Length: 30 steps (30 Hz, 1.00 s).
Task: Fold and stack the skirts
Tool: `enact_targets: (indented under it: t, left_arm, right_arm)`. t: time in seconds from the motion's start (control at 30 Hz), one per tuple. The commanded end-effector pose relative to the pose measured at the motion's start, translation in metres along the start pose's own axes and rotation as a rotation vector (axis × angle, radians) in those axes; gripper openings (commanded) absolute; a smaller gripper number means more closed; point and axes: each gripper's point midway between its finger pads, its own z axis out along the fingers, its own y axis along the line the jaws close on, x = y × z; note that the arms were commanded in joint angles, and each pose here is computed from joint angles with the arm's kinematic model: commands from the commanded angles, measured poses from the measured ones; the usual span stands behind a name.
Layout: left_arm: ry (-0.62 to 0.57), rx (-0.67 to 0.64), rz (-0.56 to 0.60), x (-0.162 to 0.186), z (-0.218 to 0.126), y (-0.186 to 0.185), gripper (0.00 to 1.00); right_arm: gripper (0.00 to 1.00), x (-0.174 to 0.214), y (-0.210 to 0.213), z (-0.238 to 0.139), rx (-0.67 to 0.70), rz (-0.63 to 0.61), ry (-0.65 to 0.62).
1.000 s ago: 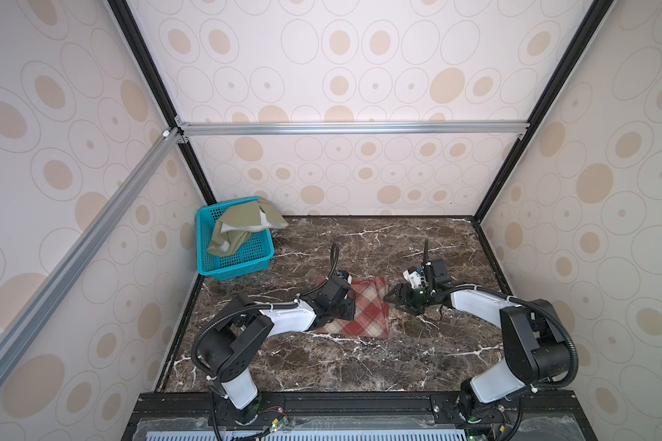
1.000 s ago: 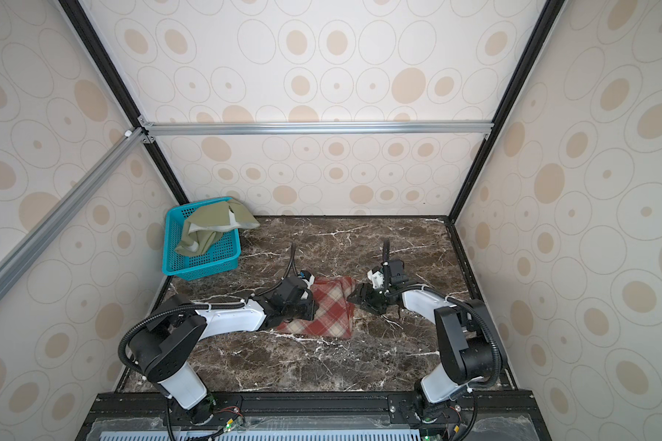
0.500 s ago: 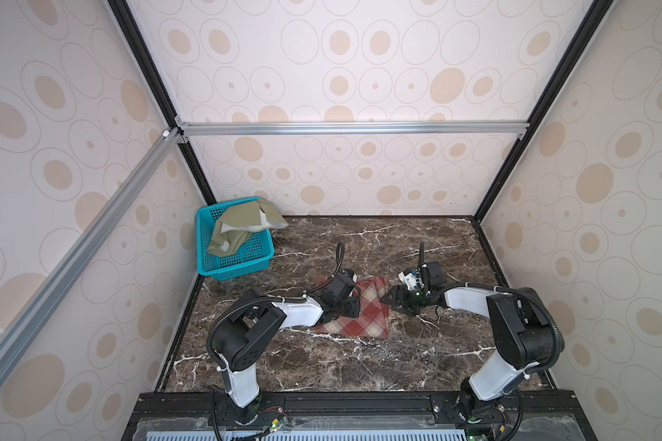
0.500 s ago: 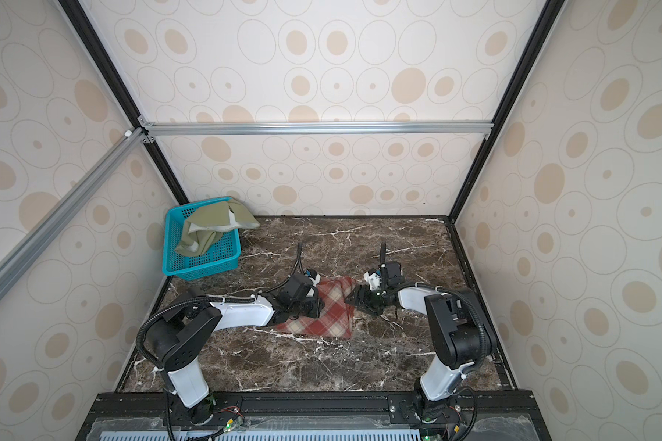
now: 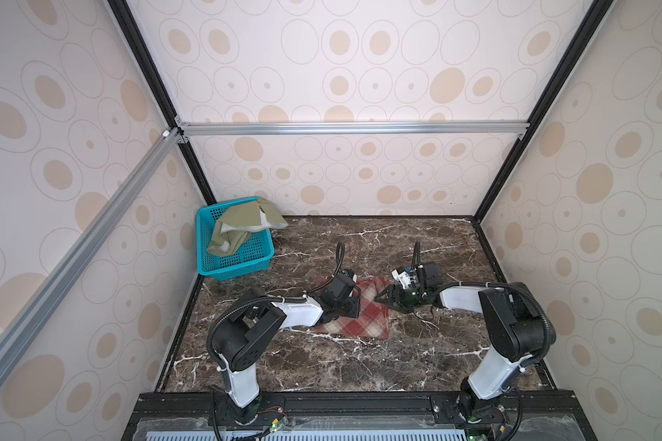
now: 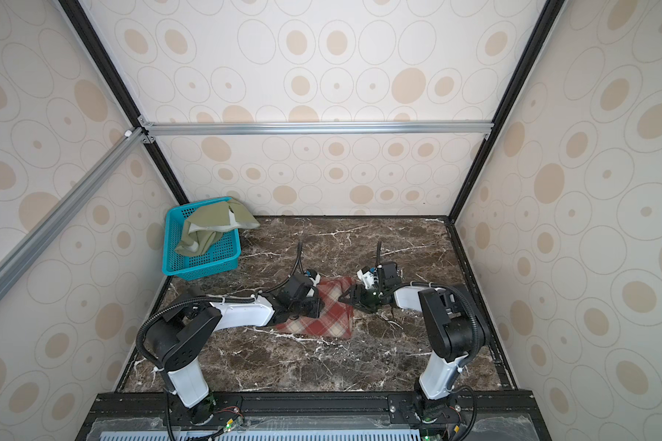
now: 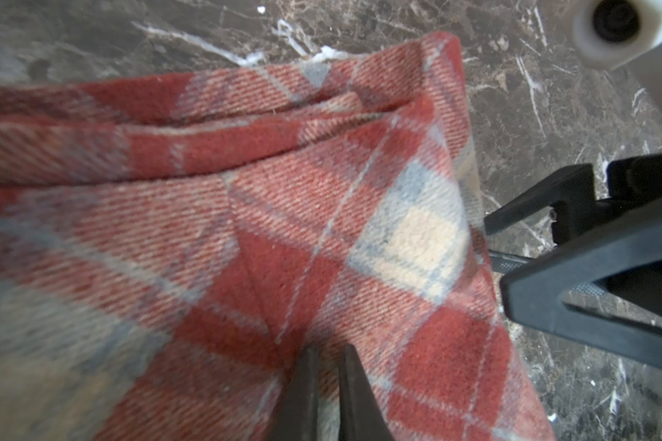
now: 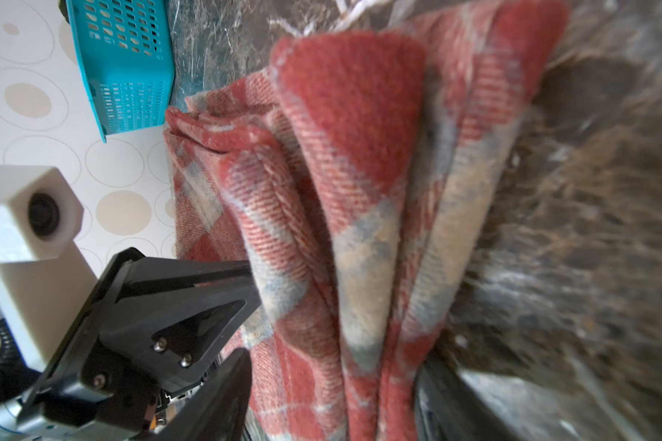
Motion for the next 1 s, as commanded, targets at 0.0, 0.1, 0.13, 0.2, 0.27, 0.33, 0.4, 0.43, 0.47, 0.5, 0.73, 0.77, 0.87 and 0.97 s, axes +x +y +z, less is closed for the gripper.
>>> enact_targets:
  t: [0.0,0.1,0.13,0.2,0.27,0.33,0.4,0.43,0.47,0.5,0.73,0.77,0.87,0.97]
  left_arm:
    - [0.007,-0.016,0.025,-0.003,-0.002,-0.002,0.13]
    - [0.006,-0.013,0.028,-0.003,-0.001,-0.003,0.13]
    - [0.005,-0.016,0.031,-0.004,0.000,-0.003,0.13]
    - [0.007,-0.024,0.032,-0.003,0.001,-0.001,0.13]
    - [0.012,-0.019,0.028,-0.003,0.002,-0.002,0.13]
    - [0.013,-0.015,0.025,-0.001,0.001,-0.002,0.13]
    - [0.009,-0.017,0.028,-0.002,0.001,-0.002,0.13]
    - [0.007,-0.023,0.029,-0.002,0.001,-0.001,0.13]
    - [0.006,-0.027,0.029,-0.002,0.001,0.000,0.13]
    - [0.005,-0.026,0.029,-0.003,0.000,-0.001,0.13]
    - [-0.016,-0.024,0.024,-0.015,-0.008,-0.006,0.12]
    - [-0.021,-0.033,0.024,-0.018,-0.012,-0.006,0.12]
    - [-0.049,-0.062,0.036,-0.033,-0.025,-0.006,0.12]
    - [-0.086,-0.092,0.061,-0.047,-0.042,-0.004,0.12]
  right_arm:
    - [0.64,0.032,-0.034,0.015,0.136,0.044,0.089]
    - [0.53,0.035,-0.036,0.017,0.156,0.028,0.096]
    - [0.49,0.035,-0.037,0.017,0.168,0.018,0.095]
    - [0.43,0.035,-0.038,0.017,0.176,0.007,0.095]
    - [0.48,0.036,-0.038,0.018,0.180,0.005,0.101]
    - [0.52,0.035,-0.038,0.019,0.185,-0.002,0.102]
    - [0.52,0.036,-0.037,0.020,0.194,-0.013,0.104]
    - [0.52,0.036,-0.037,0.021,0.203,-0.022,0.105]
    - [0.50,0.036,-0.037,0.022,0.205,-0.025,0.108]
    - [0.48,0.035,-0.036,0.023,0.204,-0.028,0.111]
    - [0.00,0.023,-0.028,0.020,0.226,-0.059,0.104]
    - [0.00,0.020,-0.025,0.017,0.234,-0.069,0.104]
    - [0.00,0.007,-0.018,0.005,0.276,-0.104,0.103]
    - [0.00,-0.009,-0.016,-0.011,0.317,-0.124,0.085]
